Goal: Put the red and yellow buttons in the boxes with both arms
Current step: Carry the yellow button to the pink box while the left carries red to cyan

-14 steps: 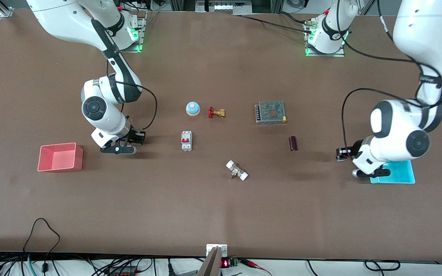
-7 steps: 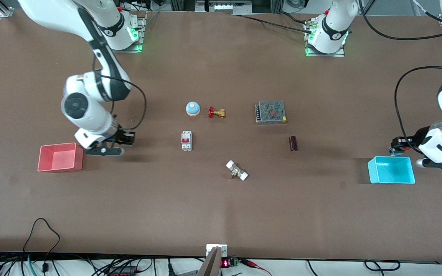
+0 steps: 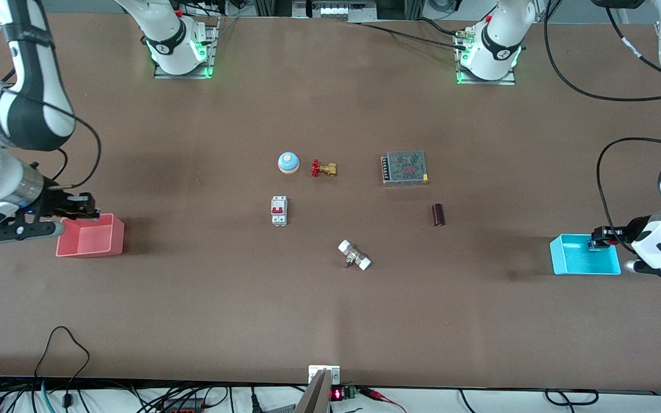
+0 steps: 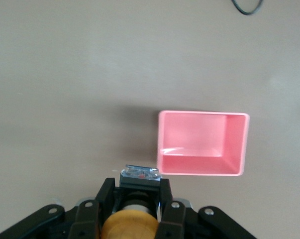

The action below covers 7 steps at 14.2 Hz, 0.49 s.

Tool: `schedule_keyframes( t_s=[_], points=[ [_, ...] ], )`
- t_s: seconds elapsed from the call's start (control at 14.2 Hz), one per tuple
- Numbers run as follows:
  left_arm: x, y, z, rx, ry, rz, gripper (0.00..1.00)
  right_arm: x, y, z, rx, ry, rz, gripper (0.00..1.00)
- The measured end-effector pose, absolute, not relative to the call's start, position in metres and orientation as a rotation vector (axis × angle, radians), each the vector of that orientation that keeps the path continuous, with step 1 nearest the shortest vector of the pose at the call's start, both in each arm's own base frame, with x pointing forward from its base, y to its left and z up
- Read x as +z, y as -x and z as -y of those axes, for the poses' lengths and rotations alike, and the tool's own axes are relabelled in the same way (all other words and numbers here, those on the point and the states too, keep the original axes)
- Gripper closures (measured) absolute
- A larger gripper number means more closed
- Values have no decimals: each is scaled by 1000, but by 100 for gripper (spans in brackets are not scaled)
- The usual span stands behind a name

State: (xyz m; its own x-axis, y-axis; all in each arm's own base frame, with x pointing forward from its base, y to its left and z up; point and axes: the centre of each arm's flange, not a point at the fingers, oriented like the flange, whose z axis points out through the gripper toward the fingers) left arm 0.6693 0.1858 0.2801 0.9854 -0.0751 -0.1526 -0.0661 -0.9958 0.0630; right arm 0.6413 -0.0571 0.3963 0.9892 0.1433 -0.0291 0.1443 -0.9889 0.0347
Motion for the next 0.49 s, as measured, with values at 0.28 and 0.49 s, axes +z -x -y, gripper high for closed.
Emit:
schedule_keyframes(
  t_s=[0.28, 0.49],
  points=[
    [270, -673, -185, -229, -3065, 110, 59, 331, -670, 94, -12, -3085, -273, 59],
    [251, -672, -184, -261, -3055, 113, 59, 292, -675, 114, -29, -3083, -304, 59]
  ],
)
